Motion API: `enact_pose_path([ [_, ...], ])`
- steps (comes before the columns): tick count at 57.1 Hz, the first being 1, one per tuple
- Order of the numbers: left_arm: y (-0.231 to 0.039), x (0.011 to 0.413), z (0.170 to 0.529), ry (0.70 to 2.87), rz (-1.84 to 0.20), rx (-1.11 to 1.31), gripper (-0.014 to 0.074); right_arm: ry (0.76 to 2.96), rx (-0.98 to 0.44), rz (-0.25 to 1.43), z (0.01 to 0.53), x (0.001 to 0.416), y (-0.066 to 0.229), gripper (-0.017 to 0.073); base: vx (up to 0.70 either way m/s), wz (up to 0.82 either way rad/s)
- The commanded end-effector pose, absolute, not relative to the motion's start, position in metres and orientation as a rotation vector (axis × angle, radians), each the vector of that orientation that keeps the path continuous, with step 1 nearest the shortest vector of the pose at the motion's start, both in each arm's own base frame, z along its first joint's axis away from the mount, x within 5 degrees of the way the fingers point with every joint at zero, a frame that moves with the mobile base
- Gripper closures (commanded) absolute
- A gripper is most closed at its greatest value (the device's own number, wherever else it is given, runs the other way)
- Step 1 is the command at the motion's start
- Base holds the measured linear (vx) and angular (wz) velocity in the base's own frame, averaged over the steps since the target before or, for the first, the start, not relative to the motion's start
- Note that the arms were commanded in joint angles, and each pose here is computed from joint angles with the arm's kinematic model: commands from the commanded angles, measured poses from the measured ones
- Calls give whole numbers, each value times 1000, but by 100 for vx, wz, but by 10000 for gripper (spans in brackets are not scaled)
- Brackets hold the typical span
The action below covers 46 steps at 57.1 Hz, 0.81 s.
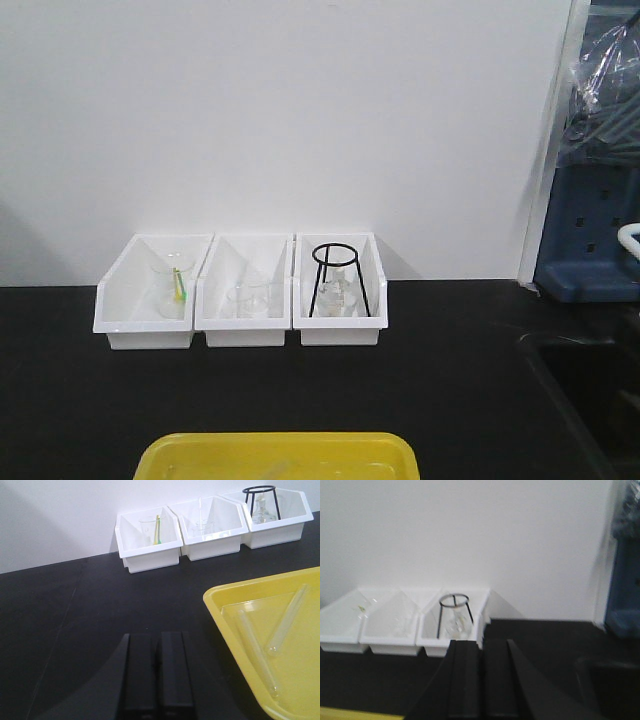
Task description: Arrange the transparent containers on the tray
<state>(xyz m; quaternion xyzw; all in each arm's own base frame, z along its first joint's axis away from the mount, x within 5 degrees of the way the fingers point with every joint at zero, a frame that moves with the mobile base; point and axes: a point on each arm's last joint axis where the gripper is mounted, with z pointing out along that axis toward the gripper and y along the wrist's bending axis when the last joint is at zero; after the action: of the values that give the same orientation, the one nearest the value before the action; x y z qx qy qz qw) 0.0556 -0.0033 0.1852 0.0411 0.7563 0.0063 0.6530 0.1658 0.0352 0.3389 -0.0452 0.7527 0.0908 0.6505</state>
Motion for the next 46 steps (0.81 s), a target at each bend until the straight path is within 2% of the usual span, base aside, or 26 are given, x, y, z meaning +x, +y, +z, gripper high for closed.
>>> enact_pose_path([
  [1,-2,56,180,1654,15,73,600,1739,-132,187,343,163,35,572,0,0],
  [10,-2,56,180,1654,15,73,600,1694,-153,187,313,134,29,572,0,0],
  [17,-2,56,180,1654,15,73,600,1543,-58,183,274,100,15,571,0,0],
  [26,-2,56,180,1654,15,73,600,1481,34,126,211,70,4,571,0,0],
  [46,-2,56,180,1654,15,73,600,1546,7,90,197,57,3,571,0,0],
])
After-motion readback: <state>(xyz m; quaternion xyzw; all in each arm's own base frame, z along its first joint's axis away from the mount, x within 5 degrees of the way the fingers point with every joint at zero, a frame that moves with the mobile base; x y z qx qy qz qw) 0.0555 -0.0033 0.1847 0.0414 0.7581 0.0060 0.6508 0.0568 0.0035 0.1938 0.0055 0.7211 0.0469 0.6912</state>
